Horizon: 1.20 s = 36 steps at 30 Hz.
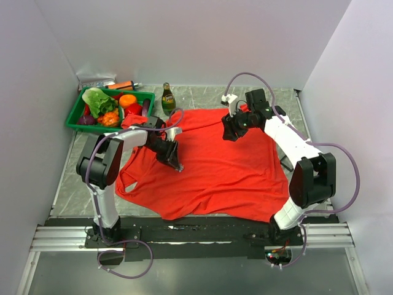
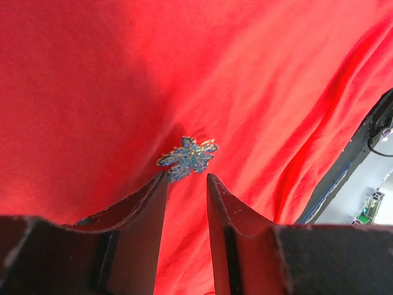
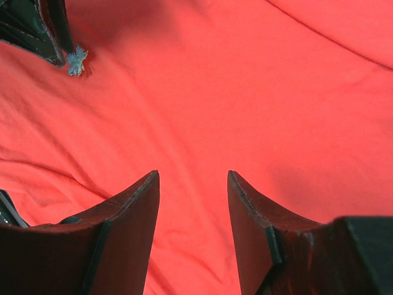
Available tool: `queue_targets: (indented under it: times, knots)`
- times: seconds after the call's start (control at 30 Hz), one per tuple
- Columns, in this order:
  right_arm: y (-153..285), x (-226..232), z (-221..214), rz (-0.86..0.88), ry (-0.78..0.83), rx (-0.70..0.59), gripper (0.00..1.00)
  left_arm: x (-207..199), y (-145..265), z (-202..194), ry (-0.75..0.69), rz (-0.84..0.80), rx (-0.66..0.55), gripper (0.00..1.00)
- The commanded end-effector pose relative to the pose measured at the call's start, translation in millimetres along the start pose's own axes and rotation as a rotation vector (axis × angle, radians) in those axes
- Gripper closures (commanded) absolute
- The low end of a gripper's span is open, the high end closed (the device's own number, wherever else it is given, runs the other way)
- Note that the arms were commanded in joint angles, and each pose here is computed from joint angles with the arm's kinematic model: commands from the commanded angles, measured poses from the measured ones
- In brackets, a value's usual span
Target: Remove the brooch from the garment
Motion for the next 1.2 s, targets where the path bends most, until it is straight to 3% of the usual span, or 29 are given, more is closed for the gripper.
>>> queue_targets:
  times: [0.0, 0.27, 0.53, 0.77, 0.83, 0.93, 1.17]
  knots:
    - [1.6, -4.6, 11.3, -0.011, 0.022, -0.038, 0.45, -0.4, 1.2, 10.3, 0.001, 0.014, -0.012, 0.62]
    - [-1.1, -6.7, 13.2, -0.015, 0.027, -0.036, 0.45, -2.1, -1.9, 9.9, -0.011, 0.013, 0.001, 0.63]
    - [-2.7, -8.5, 10.4, -0.016, 0.021, -0.029, 0.45, -9.5, -5.5, 13.3, -0.042, -0.012, 0.014, 0.73]
    - [-5.5, -6.4, 10.7, 0.004, 0.015, -0.026, 0.45, -9.9, -5.9, 10.9, -0.051, -0.022, 0.026, 0.9]
    - [-9.2, -3.1, 12.5, 0.033, 0.014, -0.026, 0.45, -12.9, -5.6, 7.3, -0.033, -0.04, 0.047, 0.97]
    - [-18.6, 14.4, 20.8, 0.137, 0.015, -0.038, 0.45, -16.1, -4.3, 3.3, -0.072, -0.095, 0.063, 0.99]
    - [-44.7, 92.8, 26.8, 0.456, 0.026, -0.073, 0.46, -42.6, 25.6, 7.8, -0.199, -0.217, -0.083, 0.99]
Point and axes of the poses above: each gripper's point midway between its finger pads, its own y axis back along the fingers, its own x axis along the line the jaws close on, z = x × y, the point moved 1 cm from there along y, back along the fingers, and after that the axes turned 4 degrees about -y, right-handed, at the moved point
